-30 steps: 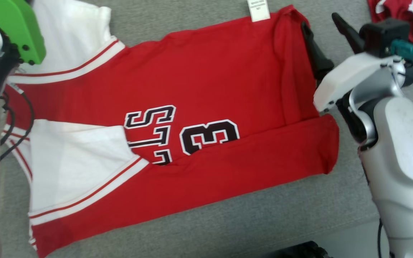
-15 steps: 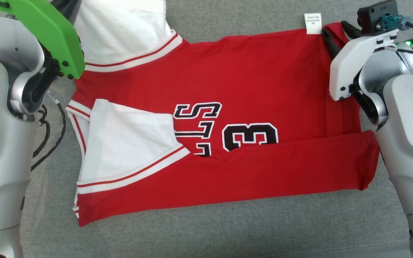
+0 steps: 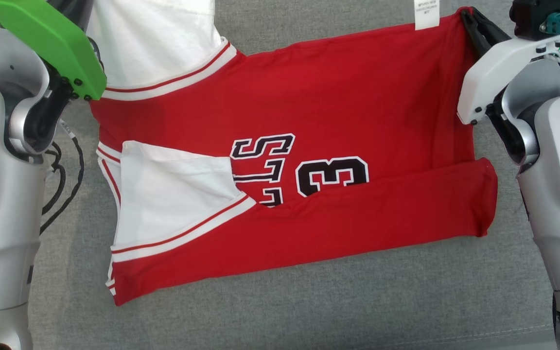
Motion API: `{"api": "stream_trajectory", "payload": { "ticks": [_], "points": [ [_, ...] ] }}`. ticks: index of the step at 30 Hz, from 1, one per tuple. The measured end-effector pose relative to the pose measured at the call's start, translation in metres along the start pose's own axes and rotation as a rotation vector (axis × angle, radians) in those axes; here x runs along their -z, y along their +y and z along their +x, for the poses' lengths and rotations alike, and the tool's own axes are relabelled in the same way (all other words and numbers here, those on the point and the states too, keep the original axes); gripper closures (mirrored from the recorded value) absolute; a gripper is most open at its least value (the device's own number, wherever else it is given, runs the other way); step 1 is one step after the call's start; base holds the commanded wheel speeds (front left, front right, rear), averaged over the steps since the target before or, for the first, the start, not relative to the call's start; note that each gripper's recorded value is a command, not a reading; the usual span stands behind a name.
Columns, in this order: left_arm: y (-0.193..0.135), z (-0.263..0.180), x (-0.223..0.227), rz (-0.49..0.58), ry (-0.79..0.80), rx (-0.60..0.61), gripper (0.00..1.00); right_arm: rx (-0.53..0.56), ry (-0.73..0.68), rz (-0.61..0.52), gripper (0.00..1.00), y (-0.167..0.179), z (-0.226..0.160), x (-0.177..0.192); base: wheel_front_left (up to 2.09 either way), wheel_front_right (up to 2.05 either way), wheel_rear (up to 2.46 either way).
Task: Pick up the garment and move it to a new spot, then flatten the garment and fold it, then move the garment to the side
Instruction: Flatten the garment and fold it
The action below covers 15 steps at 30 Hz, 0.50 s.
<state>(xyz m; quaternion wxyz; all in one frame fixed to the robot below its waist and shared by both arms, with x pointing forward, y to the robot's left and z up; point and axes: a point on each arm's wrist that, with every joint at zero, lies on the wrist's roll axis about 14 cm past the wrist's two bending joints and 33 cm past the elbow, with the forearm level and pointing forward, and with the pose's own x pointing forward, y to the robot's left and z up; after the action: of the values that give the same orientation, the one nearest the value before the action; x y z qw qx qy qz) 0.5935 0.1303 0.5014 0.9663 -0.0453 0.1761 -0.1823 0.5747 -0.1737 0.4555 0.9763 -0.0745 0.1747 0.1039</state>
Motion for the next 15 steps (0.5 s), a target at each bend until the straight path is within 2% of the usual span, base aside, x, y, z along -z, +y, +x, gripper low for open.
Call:
{"api": "stream_trajectory", "payload": {
  "ticks": [4,10,15],
  "points": [
    [-0.003,-0.011,-0.008,-0.013,-0.055,0.005,1.0,-0.014,-0.07,0.044,1.0,0.005,-0.011,-0.009,0.0,0.0,0.0],
    [-0.009,-0.045,0.016,-0.063,-0.081,0.008,1.0,-0.032,-0.117,0.094,1.0,0.013,-0.04,0.003,0.0,0.0,0.0],
    [-0.017,-0.084,0.043,-0.145,-0.093,-0.014,1.0,-0.034,-0.143,0.18,1.0,0.02,-0.071,0.014,0.0,0.0,0.0]
  ]
}}
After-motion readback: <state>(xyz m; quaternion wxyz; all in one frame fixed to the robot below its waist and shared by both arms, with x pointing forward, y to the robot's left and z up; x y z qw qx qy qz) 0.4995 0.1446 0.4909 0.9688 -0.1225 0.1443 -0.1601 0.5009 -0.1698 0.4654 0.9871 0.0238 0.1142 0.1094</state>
